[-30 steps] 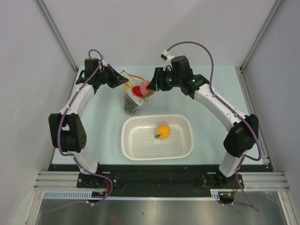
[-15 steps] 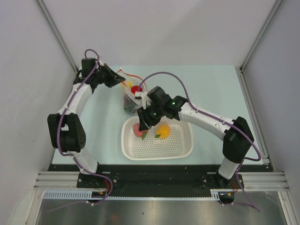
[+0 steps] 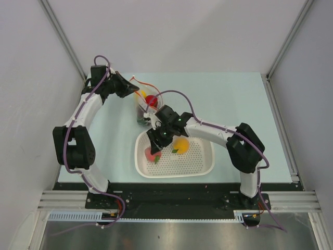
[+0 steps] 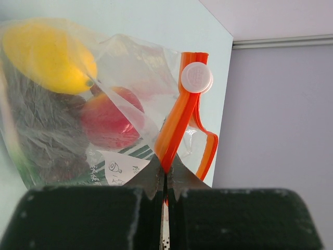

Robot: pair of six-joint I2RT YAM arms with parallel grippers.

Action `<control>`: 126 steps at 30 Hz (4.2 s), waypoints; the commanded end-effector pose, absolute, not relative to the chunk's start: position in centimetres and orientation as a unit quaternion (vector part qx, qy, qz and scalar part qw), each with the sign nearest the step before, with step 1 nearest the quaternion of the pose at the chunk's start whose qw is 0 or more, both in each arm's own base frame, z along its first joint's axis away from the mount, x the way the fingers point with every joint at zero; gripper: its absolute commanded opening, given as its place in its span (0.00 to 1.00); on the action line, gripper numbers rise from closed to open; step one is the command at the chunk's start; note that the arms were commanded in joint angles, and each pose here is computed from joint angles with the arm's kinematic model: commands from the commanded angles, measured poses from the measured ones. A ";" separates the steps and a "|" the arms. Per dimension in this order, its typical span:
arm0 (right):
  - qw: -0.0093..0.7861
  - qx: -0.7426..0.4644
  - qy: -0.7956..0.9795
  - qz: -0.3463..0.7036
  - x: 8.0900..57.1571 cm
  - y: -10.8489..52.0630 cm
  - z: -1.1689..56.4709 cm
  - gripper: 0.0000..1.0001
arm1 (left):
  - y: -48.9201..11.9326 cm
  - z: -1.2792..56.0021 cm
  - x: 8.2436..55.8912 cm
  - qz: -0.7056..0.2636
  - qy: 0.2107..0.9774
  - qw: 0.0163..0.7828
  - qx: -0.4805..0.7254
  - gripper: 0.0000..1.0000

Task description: Open the zip-top bag and remove the fake food

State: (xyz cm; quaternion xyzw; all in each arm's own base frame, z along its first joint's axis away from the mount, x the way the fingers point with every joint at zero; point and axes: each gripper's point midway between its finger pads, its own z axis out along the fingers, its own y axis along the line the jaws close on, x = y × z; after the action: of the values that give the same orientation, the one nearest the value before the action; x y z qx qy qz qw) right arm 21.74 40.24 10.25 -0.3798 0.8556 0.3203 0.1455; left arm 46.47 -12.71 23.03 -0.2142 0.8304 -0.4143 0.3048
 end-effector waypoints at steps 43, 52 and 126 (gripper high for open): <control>0.411 -0.171 0.817 0.366 43.7 44.9 25.8 0.14 | -14.3 26.2 43.2 -0.425 0.825 0.329 -0.176 0.00; 0.425 -0.183 0.846 0.265 47.4 43.7 19.9 0.21 | -14.9 25.6 42.6 -0.419 0.832 0.322 -0.171 0.00; 0.242 -0.235 0.885 0.320 29.7 31.9 26.1 0.20 | -13.7 24.0 44.1 -0.358 0.856 0.334 -0.166 0.00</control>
State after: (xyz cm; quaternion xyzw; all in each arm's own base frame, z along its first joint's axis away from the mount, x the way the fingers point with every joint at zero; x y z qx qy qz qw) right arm 33.88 35.18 25.74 -0.2004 0.8832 0.3435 0.2486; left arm 43.55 -14.08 21.84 -0.1837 0.8672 -0.3567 0.2950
